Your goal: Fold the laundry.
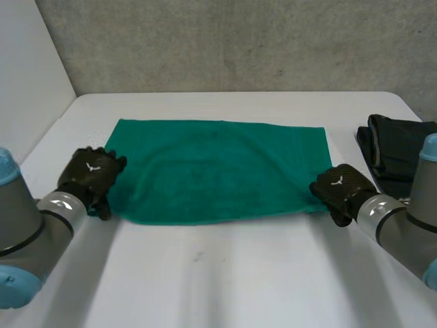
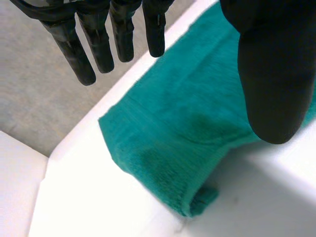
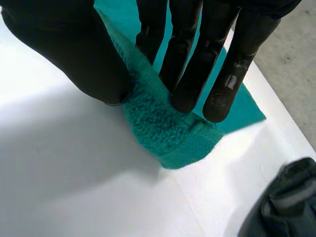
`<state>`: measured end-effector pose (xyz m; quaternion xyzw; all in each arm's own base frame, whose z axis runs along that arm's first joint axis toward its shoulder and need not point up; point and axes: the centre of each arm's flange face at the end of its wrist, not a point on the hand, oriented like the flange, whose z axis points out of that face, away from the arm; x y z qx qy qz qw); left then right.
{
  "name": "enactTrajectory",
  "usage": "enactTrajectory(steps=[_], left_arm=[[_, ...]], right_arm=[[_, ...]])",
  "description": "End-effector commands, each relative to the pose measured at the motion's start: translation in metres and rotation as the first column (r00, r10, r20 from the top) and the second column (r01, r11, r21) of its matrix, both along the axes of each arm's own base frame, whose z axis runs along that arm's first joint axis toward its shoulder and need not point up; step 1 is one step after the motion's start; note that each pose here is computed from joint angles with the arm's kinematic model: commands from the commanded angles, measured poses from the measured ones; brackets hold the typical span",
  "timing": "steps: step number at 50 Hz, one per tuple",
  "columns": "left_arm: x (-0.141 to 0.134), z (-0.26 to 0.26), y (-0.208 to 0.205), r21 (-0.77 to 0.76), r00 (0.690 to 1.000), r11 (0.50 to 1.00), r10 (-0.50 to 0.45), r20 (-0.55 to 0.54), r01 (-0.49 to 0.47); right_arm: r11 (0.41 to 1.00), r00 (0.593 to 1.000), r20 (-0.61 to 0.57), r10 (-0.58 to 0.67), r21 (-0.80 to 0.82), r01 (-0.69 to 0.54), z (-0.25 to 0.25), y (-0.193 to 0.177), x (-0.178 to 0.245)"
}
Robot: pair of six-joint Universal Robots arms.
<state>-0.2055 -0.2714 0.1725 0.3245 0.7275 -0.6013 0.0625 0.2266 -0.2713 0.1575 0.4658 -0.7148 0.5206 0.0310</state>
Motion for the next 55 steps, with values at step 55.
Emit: enactTrajectory(steps=[55], left_arm=[[0.047, -0.017, 0.067, 0.531, 0.96, 0.847, -0.163, 0.226, 0.018]], right_arm=[[0.891, 0.942, -0.265, 0.206, 0.45, -0.068, 0.035, 0.067, -0.039]])
